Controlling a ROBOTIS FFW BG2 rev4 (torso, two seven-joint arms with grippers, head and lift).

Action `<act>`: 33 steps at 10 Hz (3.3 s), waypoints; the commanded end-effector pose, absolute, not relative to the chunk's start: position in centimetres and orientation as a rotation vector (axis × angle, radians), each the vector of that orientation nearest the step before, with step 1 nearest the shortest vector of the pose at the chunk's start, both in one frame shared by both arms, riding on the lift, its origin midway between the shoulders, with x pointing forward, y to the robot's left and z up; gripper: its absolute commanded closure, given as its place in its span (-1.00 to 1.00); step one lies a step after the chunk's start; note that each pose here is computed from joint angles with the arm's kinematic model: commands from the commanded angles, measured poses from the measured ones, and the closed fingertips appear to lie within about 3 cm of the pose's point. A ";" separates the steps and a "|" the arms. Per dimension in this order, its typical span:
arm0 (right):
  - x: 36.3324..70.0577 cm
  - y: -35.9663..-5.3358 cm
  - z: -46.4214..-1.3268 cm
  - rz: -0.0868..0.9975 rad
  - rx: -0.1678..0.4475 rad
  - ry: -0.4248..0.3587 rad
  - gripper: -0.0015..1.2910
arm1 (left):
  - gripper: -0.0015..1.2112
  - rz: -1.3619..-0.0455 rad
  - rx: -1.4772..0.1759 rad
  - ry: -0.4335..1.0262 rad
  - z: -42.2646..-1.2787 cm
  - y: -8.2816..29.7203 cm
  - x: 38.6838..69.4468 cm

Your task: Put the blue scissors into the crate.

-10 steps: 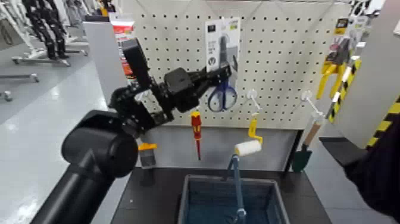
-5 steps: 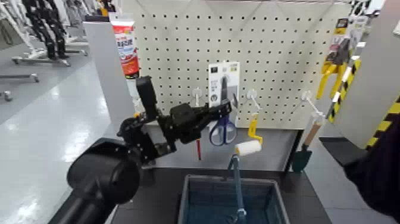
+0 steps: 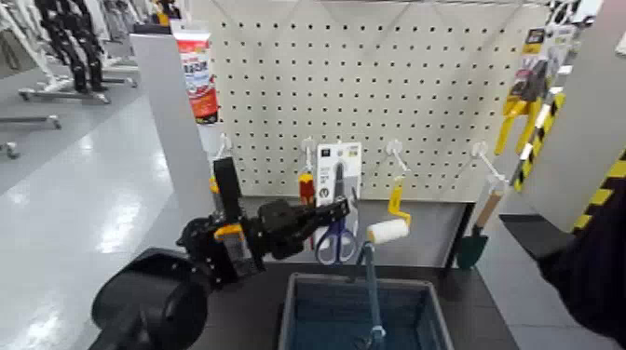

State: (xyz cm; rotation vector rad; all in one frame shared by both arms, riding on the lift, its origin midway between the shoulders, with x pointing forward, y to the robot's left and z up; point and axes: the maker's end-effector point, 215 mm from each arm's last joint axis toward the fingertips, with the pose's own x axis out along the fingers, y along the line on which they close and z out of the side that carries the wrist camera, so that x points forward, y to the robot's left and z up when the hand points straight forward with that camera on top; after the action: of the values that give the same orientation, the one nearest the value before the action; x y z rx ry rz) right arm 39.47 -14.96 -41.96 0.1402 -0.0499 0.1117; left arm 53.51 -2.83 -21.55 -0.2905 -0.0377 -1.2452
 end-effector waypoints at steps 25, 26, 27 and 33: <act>39.3 -15.3 -41.7 0.107 0.139 -0.060 -0.86 | -0.93 -1.089 -0.149 0.147 -34.1 -0.2 53.5; 39.4 -15.3 -41.7 0.105 0.140 -0.061 -0.86 | -0.93 -1.016 -0.087 0.124 -33.7 1.5 53.9; 39.3 -15.3 -41.8 0.105 0.139 -0.057 -0.86 | -0.93 -0.941 -0.057 0.100 -33.7 3.4 53.9; 39.0 -16.2 -41.9 0.059 0.142 -0.046 -0.88 | -0.86 -0.495 -0.048 0.112 -41.4 14.1 49.0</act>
State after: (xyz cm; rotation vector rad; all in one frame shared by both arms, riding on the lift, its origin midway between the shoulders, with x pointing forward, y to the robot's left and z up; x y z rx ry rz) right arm 38.99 -16.21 -41.98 0.1421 -0.0464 0.0585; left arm 49.59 13.46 -40.65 -0.0407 0.1037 -0.5196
